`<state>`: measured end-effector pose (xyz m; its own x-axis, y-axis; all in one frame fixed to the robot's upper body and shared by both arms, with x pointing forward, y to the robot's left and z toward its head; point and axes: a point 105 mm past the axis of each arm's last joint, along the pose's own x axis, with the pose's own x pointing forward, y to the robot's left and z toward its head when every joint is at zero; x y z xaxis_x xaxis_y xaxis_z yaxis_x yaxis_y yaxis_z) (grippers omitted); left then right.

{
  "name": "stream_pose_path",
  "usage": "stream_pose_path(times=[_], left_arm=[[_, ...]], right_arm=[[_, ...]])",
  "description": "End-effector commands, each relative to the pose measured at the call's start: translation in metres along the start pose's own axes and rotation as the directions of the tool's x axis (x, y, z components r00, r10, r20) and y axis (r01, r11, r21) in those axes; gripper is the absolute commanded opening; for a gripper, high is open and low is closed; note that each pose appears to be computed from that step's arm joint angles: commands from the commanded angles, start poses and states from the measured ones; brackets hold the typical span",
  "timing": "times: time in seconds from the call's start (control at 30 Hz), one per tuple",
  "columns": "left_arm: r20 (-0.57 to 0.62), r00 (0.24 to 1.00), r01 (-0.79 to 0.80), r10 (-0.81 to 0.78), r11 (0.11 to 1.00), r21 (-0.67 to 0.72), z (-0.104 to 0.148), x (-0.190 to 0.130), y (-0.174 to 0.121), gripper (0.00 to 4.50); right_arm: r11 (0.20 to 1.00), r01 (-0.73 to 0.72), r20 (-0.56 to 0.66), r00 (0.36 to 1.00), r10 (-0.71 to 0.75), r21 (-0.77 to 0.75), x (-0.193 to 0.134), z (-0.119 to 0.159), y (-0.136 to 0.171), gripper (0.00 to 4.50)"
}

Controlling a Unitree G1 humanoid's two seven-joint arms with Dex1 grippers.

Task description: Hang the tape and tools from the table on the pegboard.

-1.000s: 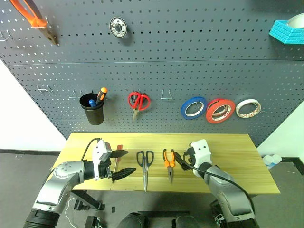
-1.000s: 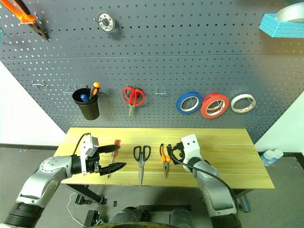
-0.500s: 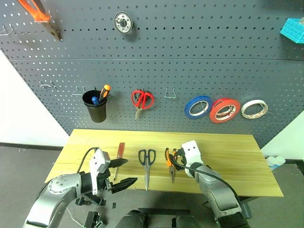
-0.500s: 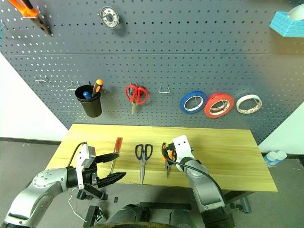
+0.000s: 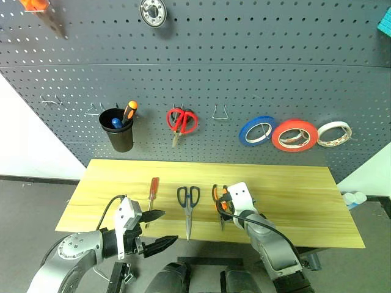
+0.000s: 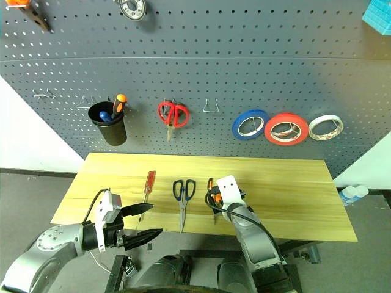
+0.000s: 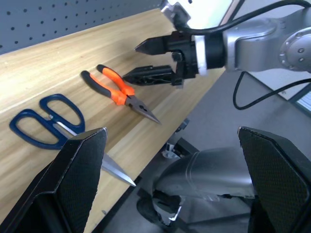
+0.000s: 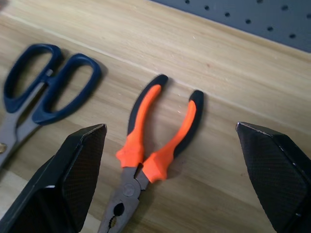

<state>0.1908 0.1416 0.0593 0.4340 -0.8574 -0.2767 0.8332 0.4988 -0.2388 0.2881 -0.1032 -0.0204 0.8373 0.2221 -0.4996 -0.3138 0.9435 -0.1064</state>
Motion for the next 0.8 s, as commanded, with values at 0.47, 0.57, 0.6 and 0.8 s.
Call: stream_pose_path(times=[0.47, 0.57, 0.6, 0.8], left_arm=[[0.026, 0.999, -0.039, 0.040, 0.999, -0.009, 0.006, -0.008, -0.016, 4.50], [0.025, 0.999, -0.043, 0.043, 0.999, -0.017, 0.005, -0.009, -0.019, 4.50], [0.024, 0.999, -0.043, 0.043, 0.999, -0.020, 0.005, -0.010, -0.021, 4.50], [0.017, 0.999, -0.051, 0.052, 0.998, -0.028, 0.005, -0.014, -0.024, 4.50]], right_arm=[[0.998, -0.059, 0.047, 0.997, 0.060, -0.019, 0.009, 0.025, 0.032, 4.47], [0.999, -0.029, 0.062, 0.998, 0.030, -0.025, 0.014, 0.031, 0.028, 4.47], [1.000, -0.012, 0.065, 0.998, 0.013, -0.026, 0.015, 0.032, 0.025, 4.47], [0.997, 0.077, 0.060, 0.995, -0.076, -0.013, 0.020, 0.033, 0.016, 4.47]])
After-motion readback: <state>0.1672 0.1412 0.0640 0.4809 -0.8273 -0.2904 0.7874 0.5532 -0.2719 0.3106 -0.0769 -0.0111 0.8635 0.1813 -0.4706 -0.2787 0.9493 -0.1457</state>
